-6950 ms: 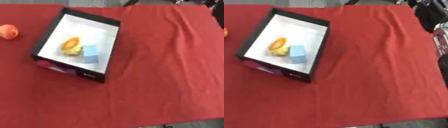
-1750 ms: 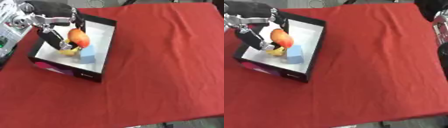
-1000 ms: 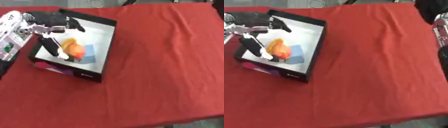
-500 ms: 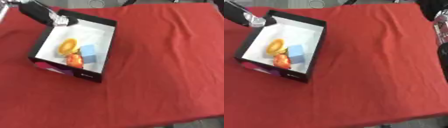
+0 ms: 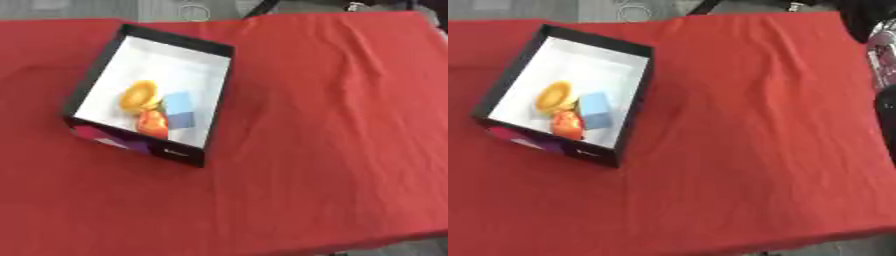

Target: Pick up objects on the table and place them in the box.

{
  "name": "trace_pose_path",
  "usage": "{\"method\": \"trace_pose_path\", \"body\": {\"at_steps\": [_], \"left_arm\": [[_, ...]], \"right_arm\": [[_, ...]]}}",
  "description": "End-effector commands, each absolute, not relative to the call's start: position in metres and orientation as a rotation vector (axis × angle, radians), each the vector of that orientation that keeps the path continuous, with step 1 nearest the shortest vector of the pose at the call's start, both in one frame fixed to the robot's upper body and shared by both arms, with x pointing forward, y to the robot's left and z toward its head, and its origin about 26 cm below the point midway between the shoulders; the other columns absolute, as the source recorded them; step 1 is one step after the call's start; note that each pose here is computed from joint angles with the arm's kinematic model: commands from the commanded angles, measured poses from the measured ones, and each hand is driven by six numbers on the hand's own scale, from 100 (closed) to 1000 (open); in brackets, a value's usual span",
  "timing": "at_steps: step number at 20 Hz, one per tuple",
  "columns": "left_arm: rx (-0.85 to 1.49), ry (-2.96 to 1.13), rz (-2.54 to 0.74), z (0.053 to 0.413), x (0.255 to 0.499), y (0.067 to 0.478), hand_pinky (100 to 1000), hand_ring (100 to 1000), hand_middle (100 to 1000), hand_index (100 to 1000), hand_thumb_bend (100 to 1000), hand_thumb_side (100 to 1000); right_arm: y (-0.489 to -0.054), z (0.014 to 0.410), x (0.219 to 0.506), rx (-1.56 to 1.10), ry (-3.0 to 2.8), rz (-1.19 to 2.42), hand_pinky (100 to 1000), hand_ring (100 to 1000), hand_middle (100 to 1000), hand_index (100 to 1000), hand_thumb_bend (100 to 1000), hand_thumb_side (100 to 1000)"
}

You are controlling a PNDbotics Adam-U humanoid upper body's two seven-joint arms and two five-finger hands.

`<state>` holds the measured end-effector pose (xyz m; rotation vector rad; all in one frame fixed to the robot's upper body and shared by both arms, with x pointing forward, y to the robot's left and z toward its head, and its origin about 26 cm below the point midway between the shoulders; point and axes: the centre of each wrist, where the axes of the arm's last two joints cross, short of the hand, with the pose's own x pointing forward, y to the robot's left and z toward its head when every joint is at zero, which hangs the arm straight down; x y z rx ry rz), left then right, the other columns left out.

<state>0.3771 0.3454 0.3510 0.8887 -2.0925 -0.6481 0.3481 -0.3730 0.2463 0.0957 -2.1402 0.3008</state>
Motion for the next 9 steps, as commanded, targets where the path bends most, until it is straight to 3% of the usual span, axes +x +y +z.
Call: {"method": "trace_pose_path", "body": {"at_steps": [1, 4, 9], "left_arm": [[0.853, -2.103, -0.454, 0.357, 0.369, 0.373, 847, 728, 751, 851, 100, 836], [0.672, -2.063, -0.213, 0.323, 0.366, 0.401, 851, 720, 744, 847, 127, 852], [0.530, -2.063, -0.049, 0.293, 0.361, 0.409, 856, 718, 743, 844, 157, 869]], "right_arm": [[-0.379, 0.261, 0.344, 0.044, -2.167, 0.337, 1000, 926, 742, 805, 100, 595], [-0.380, 0.257, 0.344, 0.045, -2.164, 0.321, 1000, 926, 742, 804, 100, 601], [-0.380, 0.254, 0.344, 0.046, -2.164, 0.306, 1000, 927, 743, 804, 100, 611]]}}
